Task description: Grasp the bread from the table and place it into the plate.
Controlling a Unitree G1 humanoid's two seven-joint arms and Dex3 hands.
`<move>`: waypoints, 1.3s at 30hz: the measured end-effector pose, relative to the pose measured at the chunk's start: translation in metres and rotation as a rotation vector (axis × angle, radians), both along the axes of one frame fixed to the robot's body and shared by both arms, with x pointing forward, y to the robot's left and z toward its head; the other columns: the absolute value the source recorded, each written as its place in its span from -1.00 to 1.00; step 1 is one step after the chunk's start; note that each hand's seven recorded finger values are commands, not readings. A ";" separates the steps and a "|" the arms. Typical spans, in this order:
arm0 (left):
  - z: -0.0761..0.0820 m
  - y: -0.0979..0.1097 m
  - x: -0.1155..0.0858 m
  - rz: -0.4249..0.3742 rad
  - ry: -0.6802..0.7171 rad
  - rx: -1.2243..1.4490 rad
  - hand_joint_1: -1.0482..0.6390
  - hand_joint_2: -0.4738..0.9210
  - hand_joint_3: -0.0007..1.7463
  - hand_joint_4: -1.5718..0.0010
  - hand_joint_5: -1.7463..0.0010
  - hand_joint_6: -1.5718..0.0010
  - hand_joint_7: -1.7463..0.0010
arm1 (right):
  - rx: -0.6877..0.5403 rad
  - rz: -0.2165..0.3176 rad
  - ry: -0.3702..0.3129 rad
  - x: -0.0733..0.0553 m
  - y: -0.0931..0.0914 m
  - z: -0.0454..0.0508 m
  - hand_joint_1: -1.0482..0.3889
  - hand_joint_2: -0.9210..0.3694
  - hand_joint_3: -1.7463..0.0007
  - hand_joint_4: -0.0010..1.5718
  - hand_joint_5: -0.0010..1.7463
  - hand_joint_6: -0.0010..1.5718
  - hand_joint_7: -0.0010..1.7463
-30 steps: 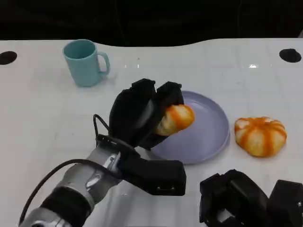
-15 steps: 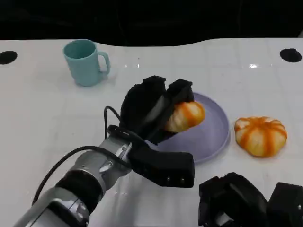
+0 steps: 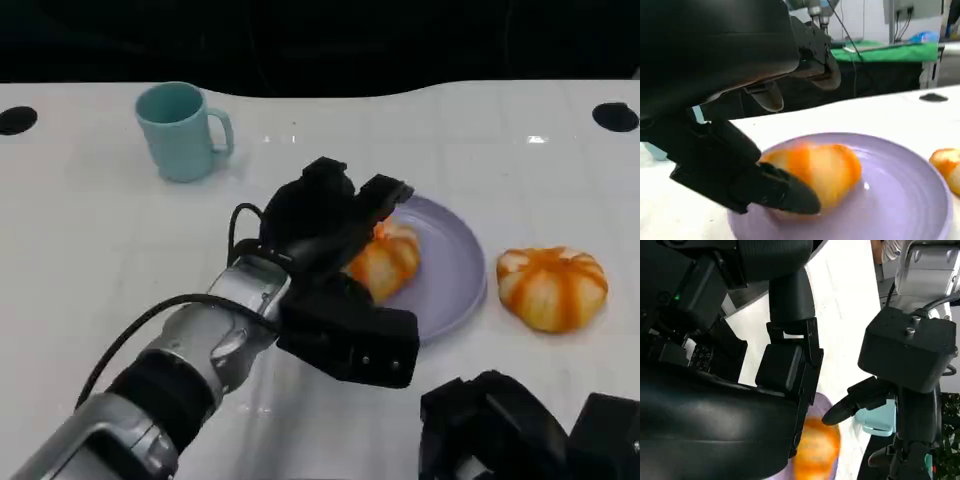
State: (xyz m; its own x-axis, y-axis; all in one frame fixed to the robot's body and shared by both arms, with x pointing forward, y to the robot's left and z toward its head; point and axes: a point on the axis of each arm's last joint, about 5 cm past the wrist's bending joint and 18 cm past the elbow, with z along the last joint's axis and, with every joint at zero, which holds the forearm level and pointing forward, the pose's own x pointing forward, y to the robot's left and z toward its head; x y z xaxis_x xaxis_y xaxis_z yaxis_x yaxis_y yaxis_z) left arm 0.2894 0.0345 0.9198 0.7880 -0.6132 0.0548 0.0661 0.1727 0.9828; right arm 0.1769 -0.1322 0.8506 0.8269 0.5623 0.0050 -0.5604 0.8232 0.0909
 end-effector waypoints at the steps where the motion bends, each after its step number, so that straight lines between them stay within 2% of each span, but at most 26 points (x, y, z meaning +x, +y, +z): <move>1: 0.001 0.000 -0.001 0.004 0.001 0.010 -0.81 1.00 -0.68 1.00 0.20 0.95 0.69 | 0.001 0.000 0.000 0.000 0.000 0.0000 -1.00 0.30 -0.45 0.96 0.47 1.00 0.10; 8: 0.009 0.011 -0.011 -0.008 0.017 0.047 -0.85 1.00 -0.66 1.00 0.21 0.96 0.71 | 0.000 0.005 0.007 0.000 -0.001 0.0003 -1.00 0.36 -0.50 0.95 0.47 1.00 0.11; 13: 0.012 0.022 -0.020 -0.019 0.040 -0.022 -0.78 1.00 -0.69 0.96 0.08 0.86 0.65 | -0.004 0.008 0.006 0.000 -0.002 0.0009 -1.00 0.37 -0.51 0.95 0.48 1.00 0.10; 16: 0.011 0.030 -0.026 -0.049 0.070 -0.120 -0.61 1.00 -0.70 0.84 -0.06 0.71 0.57 | -0.011 0.008 0.005 0.000 -0.002 0.0010 -1.00 0.31 -0.49 0.96 0.48 1.00 0.13; 18: 0.009 0.037 -0.029 -0.086 0.091 -0.208 -0.45 1.00 -0.72 0.64 -0.09 0.52 0.54 | -0.014 0.009 -0.001 0.000 -0.002 0.0013 -1.00 0.31 -0.48 0.95 0.47 1.00 0.12; 21: 0.002 0.047 -0.037 -0.113 0.097 -0.396 -0.36 1.00 -0.65 0.42 -0.22 0.36 0.47 | -0.013 0.009 -0.002 0.000 -0.002 0.0013 -1.00 0.31 -0.47 0.95 0.46 1.00 0.12; 23: -0.004 0.054 -0.043 -0.114 0.107 -0.491 -0.35 1.00 -0.62 0.39 -0.30 0.33 0.43 | -0.013 0.008 -0.001 0.000 -0.003 0.0013 -1.00 0.30 -0.47 0.95 0.46 1.00 0.12; 26: -0.013 0.061 -0.051 -0.106 0.136 -0.567 -0.36 1.00 -0.65 0.34 -0.53 0.42 0.04 | -0.012 0.008 0.002 0.000 -0.003 0.0013 -1.00 0.30 -0.46 0.95 0.46 1.00 0.12; 28: -0.016 0.066 -0.055 -0.103 0.151 -0.619 -0.39 1.00 -0.63 0.32 -0.69 0.53 -0.28 | -0.013 0.007 0.004 0.000 -0.002 0.0018 -1.00 0.30 -0.46 0.95 0.47 1.00 0.13; 31: -0.019 0.071 -0.061 -0.127 0.148 -0.670 -0.46 1.00 -0.60 0.33 -0.85 0.58 -0.57 | -0.016 0.007 0.013 0.000 -0.003 0.0016 -1.00 0.33 -0.48 0.94 0.49 1.00 0.12; 35: -0.024 0.079 -0.067 -0.118 0.198 -0.765 -0.49 1.00 -0.60 0.30 -0.98 0.51 -0.74 | -0.016 0.008 0.017 0.000 -0.003 0.0022 -1.00 0.36 -0.50 0.93 0.49 1.00 0.11; 39: -0.031 0.085 -0.076 -0.125 0.274 -0.904 -0.56 1.00 -0.54 0.15 -1.00 0.40 -0.95 | -0.018 0.009 0.023 0.000 -0.003 0.0020 -1.00 0.31 -0.46 0.91 0.50 1.00 0.09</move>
